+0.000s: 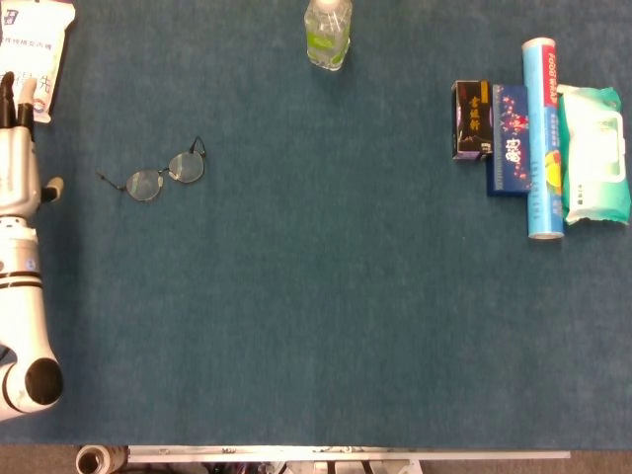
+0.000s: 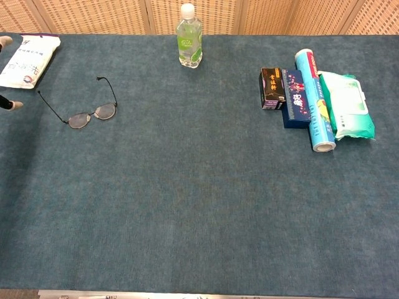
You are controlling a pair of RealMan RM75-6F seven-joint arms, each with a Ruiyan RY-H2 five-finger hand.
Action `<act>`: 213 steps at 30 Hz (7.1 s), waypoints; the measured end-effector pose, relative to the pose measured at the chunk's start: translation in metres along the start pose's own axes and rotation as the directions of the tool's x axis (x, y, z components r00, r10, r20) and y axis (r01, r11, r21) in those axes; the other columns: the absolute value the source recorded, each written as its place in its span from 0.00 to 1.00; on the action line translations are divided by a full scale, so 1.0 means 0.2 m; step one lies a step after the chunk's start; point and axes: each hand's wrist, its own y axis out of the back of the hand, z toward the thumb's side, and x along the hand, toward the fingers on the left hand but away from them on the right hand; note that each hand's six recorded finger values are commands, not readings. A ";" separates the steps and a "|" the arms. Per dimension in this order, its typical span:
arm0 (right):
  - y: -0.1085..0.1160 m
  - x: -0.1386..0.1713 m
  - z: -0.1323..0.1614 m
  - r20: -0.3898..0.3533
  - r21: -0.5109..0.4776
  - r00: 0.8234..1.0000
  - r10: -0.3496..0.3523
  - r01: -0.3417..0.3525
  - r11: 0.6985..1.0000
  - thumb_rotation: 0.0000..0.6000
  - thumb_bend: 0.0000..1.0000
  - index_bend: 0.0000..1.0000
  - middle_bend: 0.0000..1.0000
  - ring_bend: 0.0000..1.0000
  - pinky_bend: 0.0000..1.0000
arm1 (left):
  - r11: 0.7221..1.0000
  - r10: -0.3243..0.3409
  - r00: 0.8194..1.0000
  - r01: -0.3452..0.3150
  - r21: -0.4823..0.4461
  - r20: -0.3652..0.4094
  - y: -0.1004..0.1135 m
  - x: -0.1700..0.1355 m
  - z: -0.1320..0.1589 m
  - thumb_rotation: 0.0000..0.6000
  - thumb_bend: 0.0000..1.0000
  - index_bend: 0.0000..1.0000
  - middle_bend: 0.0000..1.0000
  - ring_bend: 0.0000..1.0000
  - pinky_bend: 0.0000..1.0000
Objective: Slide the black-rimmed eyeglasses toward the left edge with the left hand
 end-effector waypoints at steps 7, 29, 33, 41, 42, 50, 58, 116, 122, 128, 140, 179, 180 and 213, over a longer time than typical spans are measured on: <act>0.01 0.00 0.00 0.001 -0.002 1.000 -0.002 0.002 1.000 1.00 0.35 0.53 0.44 0.25 0.21 | 1.000 0.023 0.999 -0.022 -0.022 0.040 0.02 0.01 0.09 1.00 0.16 0.00 0.00 0.00 0.09; 0.02 0.00 -0.01 0.001 -0.007 1.000 -0.007 0.007 1.000 1.00 0.35 0.53 0.44 0.25 0.21 | 0.998 0.033 0.994 -0.027 -0.063 0.100 0.03 -0.01 0.31 1.00 0.25 0.00 0.00 0.00 0.09; 0.02 0.00 -0.01 0.002 -0.009 1.000 -0.009 0.009 1.000 1.00 0.35 0.53 0.44 0.25 0.21 | 0.998 0.025 0.993 -0.017 -0.067 0.112 0.01 0.00 0.37 1.00 0.25 0.00 0.00 0.00 0.09; 0.04 0.00 -0.01 0.004 -0.017 1.000 -0.017 0.017 1.000 1.00 0.35 0.53 0.44 0.25 0.21 | 0.998 0.009 0.991 0.000 -0.067 0.135 -0.04 0.01 0.46 1.00 0.25 0.00 0.00 0.00 0.09; 0.04 0.00 -0.01 0.004 -0.017 1.000 -0.019 0.019 1.000 1.00 0.35 0.53 0.44 0.25 0.21 | 0.998 0.005 0.990 0.004 -0.067 0.138 -0.06 0.01 0.47 1.00 0.25 0.00 0.00 0.00 0.09; 0.05 0.01 -0.01 0.002 -0.021 1.000 -0.023 0.023 1.000 1.00 0.35 0.53 0.44 0.25 0.21 | 0.998 -0.015 0.989 0.025 -0.063 0.150 -0.12 0.00 0.51 1.00 0.25 0.00 0.00 0.00 0.09; 0.05 0.01 -0.01 0.001 -0.020 1.000 -0.021 0.021 1.000 1.00 0.35 0.53 0.44 0.25 0.21 | 0.997 -0.030 0.986 0.040 -0.059 0.162 -0.16 0.01 0.54 1.00 0.25 0.00 0.00 0.00 0.09; 0.04 0.01 -0.01 -0.002 -0.018 1.000 -0.010 0.010 1.000 1.00 0.35 0.53 0.44 0.25 0.21 | 0.994 -0.024 0.992 0.036 -0.099 0.120 -0.18 0.03 0.44 1.00 0.25 0.00 0.00 0.00 0.09; 0.03 0.01 0.00 -0.006 -0.017 1.000 -0.005 0.005 1.000 1.00 0.35 0.53 0.44 0.25 0.21 | 0.991 0.020 0.990 -0.002 -0.133 0.137 -0.01 -0.02 0.45 1.00 0.25 0.00 0.00 0.00 0.09; 0.03 0.01 0.00 -0.007 -0.020 1.000 -0.005 0.005 1.000 1.00 0.35 0.53 0.44 0.25 0.21 | 0.987 0.057 0.986 -0.032 -0.157 0.159 0.15 -0.12 0.47 1.00 0.25 0.00 0.00 0.00 0.09; 0.03 0.01 0.00 -0.008 -0.023 1.000 -0.005 0.005 1.000 1.00 0.35 0.53 0.44 0.25 0.21 | 0.984 0.085 0.965 -0.042 -0.175 0.248 0.32 -0.33 0.60 1.00 0.25 0.00 0.00 0.00 0.09; 0.06 0.01 -0.01 -0.003 -0.034 1.000 -0.017 0.017 0.999 1.00 0.35 0.53 0.44 0.25 0.21 | 0.996 0.049 0.982 -0.034 -0.083 0.182 0.06 -0.18 0.60 1.00 0.34 0.00 0.00 0.00 0.09; 0.06 0.01 -0.01 -0.002 -0.034 1.000 -0.017 0.017 0.999 1.00 0.35 0.53 0.44 0.25 0.21 | 0.996 0.047 0.983 -0.033 -0.083 0.175 0.06 -0.17 0.59 1.00 0.34 0.00 0.00 0.00 0.09; 0.04 0.00 -0.01 -0.001 -0.027 1.000 -0.010 0.010 1.000 1.00 0.35 0.53 0.44 0.25 0.21 | 0.997 -0.033 0.999 0.036 -0.064 0.041 -0.13 -0.14 0.30 1.00 0.34 0.00 0.00 0.00 0.09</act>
